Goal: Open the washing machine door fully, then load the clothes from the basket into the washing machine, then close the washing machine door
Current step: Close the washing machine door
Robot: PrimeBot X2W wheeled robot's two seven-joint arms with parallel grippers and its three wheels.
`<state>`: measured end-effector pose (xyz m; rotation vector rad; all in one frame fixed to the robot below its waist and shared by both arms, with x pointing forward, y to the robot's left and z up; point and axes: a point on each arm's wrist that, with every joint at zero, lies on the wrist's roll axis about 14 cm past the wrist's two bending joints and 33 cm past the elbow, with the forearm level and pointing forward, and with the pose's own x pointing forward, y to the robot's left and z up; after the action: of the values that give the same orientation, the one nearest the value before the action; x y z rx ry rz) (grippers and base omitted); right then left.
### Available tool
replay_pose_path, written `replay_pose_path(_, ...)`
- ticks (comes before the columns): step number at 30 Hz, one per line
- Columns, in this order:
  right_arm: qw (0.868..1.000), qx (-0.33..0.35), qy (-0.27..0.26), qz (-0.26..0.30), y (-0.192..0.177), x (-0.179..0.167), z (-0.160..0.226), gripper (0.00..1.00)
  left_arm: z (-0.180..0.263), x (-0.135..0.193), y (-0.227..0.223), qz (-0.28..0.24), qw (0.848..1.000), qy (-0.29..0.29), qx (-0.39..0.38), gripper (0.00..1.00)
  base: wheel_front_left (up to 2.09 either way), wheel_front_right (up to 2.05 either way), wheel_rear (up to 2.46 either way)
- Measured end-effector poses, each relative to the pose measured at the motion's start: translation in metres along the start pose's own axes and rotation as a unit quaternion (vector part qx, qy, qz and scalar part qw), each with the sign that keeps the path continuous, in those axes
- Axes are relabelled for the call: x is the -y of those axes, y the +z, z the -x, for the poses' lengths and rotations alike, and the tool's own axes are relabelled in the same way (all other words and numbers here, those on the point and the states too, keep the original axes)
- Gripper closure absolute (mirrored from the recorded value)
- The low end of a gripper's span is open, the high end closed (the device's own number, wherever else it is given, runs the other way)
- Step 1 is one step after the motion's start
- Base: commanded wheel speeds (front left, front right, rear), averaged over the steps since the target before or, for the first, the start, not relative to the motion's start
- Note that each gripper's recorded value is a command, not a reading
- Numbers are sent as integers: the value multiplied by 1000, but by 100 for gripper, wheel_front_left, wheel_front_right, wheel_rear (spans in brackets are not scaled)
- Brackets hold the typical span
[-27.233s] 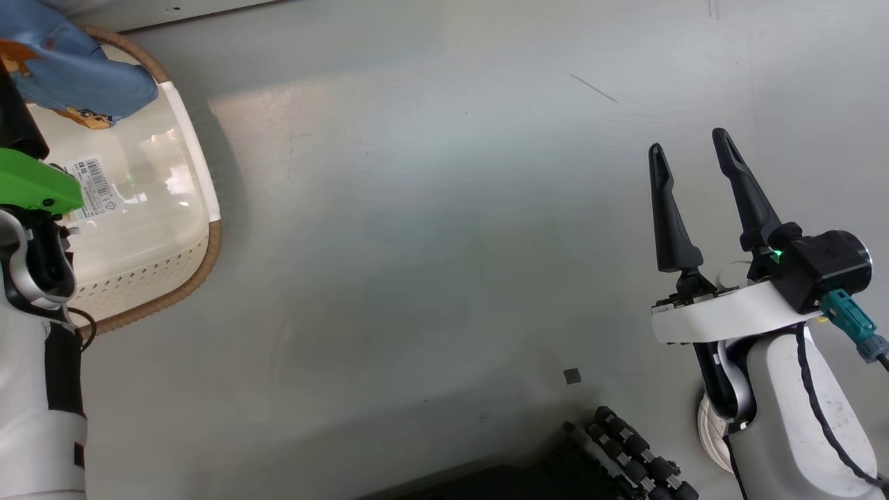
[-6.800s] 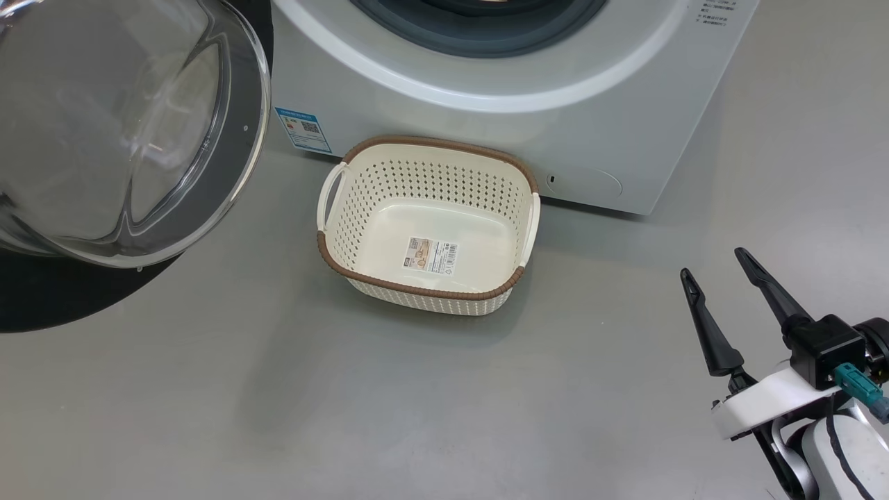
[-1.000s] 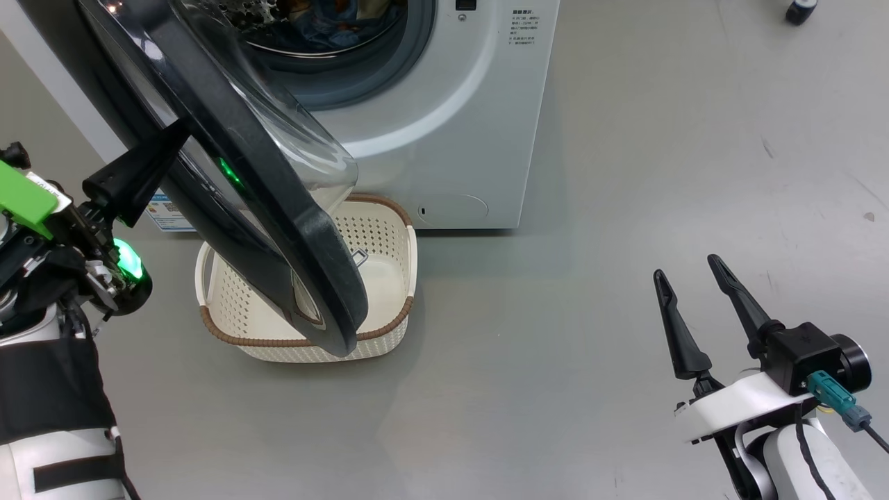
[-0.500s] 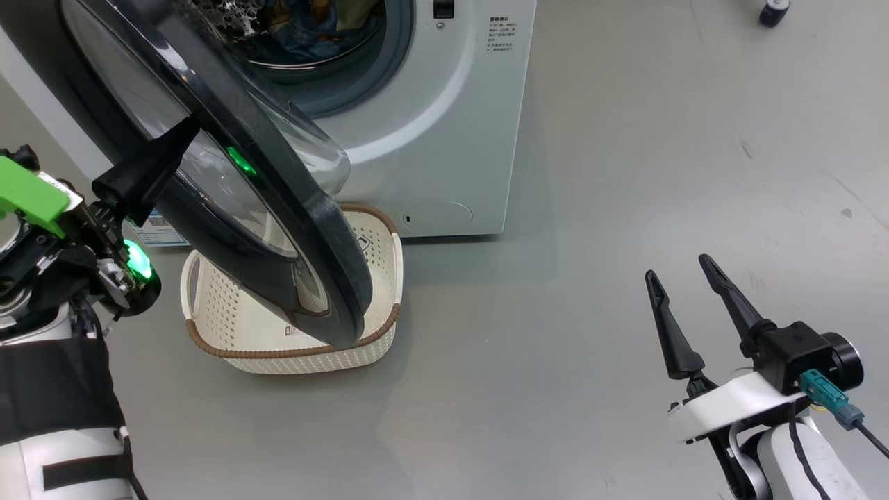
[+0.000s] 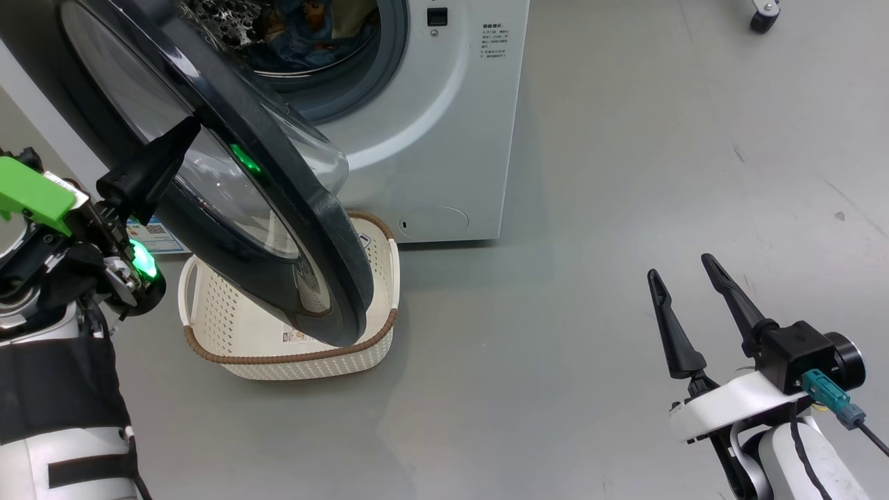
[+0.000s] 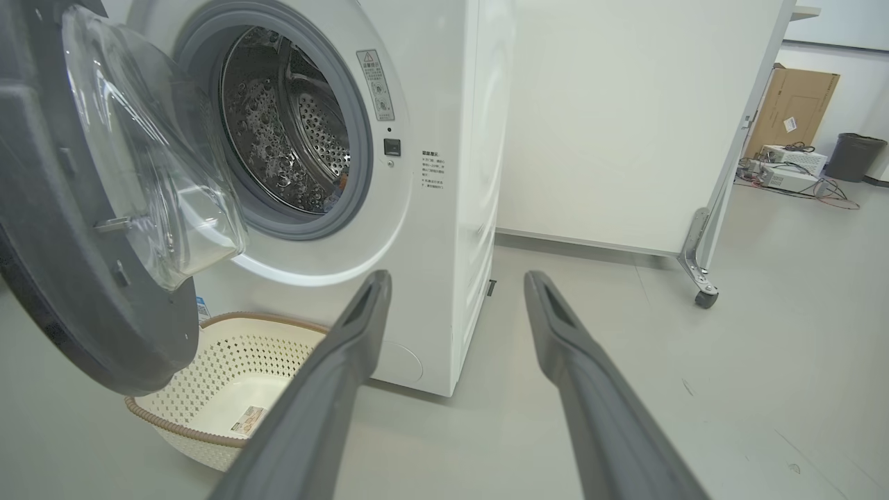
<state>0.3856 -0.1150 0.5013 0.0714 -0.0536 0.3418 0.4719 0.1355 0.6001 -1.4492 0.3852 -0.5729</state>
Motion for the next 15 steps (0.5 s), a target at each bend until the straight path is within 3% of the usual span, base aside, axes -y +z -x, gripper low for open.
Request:
replay_pose_path(9, 1000, 2, 1, 0, 1, -1, 0, 0, 0, 1, 2, -5, 1000, -2, 13, 100, 0, 0, 0)
replay_pose_path(15, 1000, 2, -4, 0, 2, 2, 0, 0, 8, -8, 3, -80, 996, 33, 20, 100, 0, 0, 0)
